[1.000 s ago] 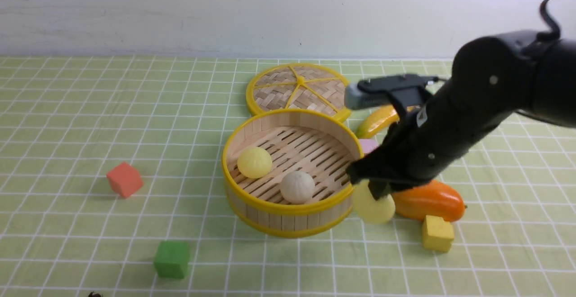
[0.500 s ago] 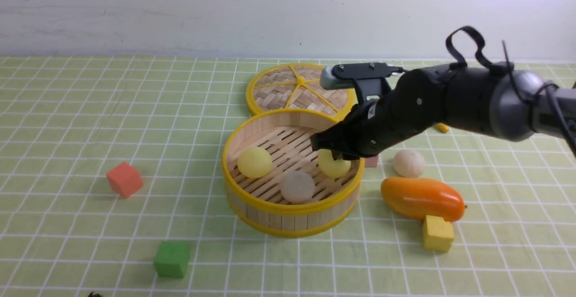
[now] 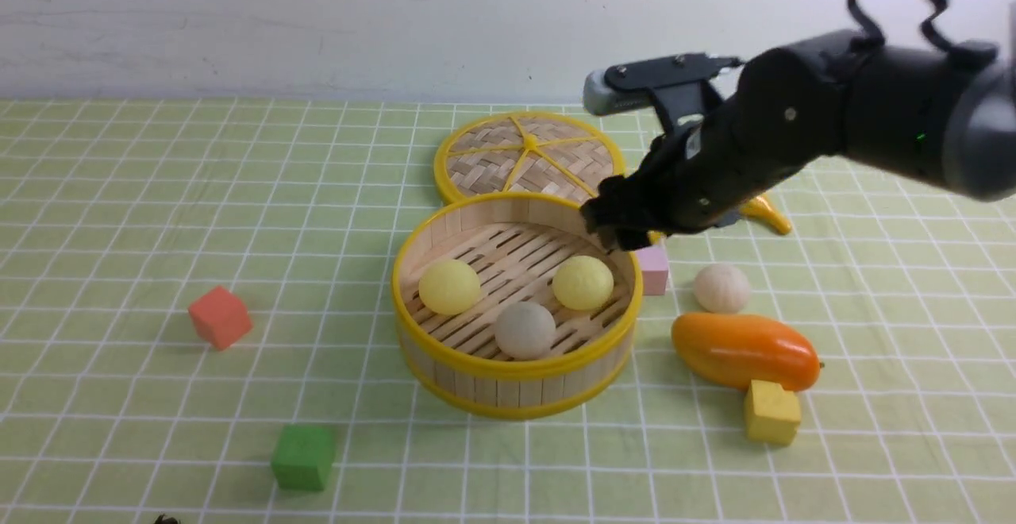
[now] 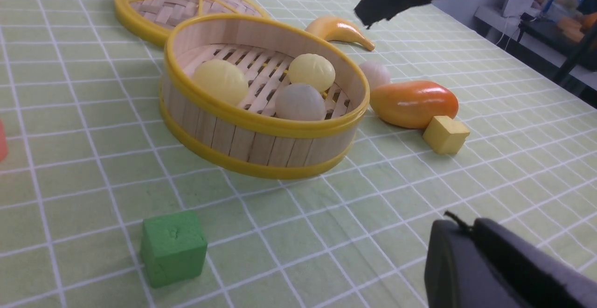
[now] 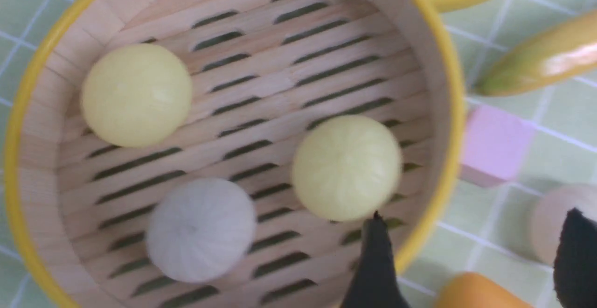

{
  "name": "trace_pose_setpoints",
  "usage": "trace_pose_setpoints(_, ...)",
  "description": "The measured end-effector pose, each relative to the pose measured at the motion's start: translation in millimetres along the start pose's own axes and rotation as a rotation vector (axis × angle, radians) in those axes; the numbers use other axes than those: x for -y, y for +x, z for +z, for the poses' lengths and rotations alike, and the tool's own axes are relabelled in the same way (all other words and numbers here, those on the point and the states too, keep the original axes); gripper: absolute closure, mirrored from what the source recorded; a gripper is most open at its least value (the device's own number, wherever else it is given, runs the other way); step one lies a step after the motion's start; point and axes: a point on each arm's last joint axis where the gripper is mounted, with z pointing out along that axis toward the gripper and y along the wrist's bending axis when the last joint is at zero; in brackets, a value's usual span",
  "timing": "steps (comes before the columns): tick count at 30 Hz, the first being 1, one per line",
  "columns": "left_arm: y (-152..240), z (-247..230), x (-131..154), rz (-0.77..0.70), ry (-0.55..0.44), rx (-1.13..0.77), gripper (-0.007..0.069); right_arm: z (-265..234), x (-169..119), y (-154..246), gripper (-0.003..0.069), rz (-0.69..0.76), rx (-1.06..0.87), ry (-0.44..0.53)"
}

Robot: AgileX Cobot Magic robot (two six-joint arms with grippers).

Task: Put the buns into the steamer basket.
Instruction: Use the right arm to grab a steamed stuffed bun

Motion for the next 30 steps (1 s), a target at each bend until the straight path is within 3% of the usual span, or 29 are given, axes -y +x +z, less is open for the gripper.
trace_pose_setpoints(1,0,0,0,0.0,0.0,0.0,0.0587,-1,0,0,0.0175,0.0,-0.004,0.001)
trace_pose_setpoints(3,0,0,0,0.0,0.0,0.0,0.0586,0,37,5,0.0197,0.09,-0.079,0.094)
trace_pose_setpoints(5,0,0,0,0.0,0.0,0.0,0.0583,12,57,11,0.0213,0.134,-0.129,0.125)
trace_pose_setpoints(9,0,0,0,0.0,0.0,0.0,0.0577,46,84,19,0.0242,0.21,-0.145,0.103)
trace_pose_setpoints(22,0,0,0,0.0,0.0,0.0,0.0568,81,97,17,0.0252,0.286,-0.117,0.005)
trace_pose_setpoints(26,0,0,0,0.0,0.0,0.0,0.0565,85,98,17,0.0299,0.27,-0.109,0.006)
trace_pose_setpoints(30,0,0,0,0.0,0.0,0.0,0.0557,94,100,21,0.0411,0.268,-0.123,0.009)
